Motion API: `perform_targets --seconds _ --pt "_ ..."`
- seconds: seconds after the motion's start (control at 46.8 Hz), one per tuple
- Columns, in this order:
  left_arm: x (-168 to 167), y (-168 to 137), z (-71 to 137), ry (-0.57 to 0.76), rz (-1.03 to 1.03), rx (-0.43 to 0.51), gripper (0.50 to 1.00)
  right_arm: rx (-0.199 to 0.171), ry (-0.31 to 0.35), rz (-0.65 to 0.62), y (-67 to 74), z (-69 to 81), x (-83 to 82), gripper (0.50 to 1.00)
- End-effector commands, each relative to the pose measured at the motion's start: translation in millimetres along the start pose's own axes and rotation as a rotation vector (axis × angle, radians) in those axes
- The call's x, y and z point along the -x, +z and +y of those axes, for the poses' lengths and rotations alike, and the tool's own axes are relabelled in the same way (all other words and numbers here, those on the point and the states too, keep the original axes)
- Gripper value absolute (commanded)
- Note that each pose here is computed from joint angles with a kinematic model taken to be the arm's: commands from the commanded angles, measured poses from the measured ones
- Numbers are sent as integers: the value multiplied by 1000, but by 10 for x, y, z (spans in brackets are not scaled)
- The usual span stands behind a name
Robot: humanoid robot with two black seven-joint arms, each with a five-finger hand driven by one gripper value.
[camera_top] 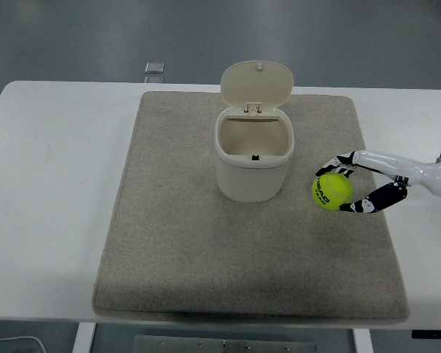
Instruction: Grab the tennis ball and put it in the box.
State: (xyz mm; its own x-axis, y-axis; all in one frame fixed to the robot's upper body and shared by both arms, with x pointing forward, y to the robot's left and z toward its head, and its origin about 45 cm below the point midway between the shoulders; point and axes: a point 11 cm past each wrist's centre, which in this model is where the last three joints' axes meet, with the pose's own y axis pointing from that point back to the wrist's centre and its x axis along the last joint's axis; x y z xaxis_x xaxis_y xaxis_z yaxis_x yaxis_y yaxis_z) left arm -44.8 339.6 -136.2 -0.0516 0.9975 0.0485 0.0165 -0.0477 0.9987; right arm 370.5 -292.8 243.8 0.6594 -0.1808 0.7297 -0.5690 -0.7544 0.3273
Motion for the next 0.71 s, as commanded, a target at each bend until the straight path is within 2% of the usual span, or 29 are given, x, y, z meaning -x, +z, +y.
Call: perform_targets --seconds 0.0,0.256,0.363,0.556,0.684 --pt "0 0 0 0 0 0 992 -15 30 -14 -31 80 -147 500" --pt "0 0 0 0 0 0 992 -66 64 -12 -290 161 -622 500" --pt "0 0 0 0 0 0 992 -96 69 2 -413 133 -720 500" --pt "0 0 0 0 0 0 992 -187 82 26 -739 -29 -847 500" --pt "0 0 0 0 0 0 992 -230 100 15 -855 -120 -897 500"
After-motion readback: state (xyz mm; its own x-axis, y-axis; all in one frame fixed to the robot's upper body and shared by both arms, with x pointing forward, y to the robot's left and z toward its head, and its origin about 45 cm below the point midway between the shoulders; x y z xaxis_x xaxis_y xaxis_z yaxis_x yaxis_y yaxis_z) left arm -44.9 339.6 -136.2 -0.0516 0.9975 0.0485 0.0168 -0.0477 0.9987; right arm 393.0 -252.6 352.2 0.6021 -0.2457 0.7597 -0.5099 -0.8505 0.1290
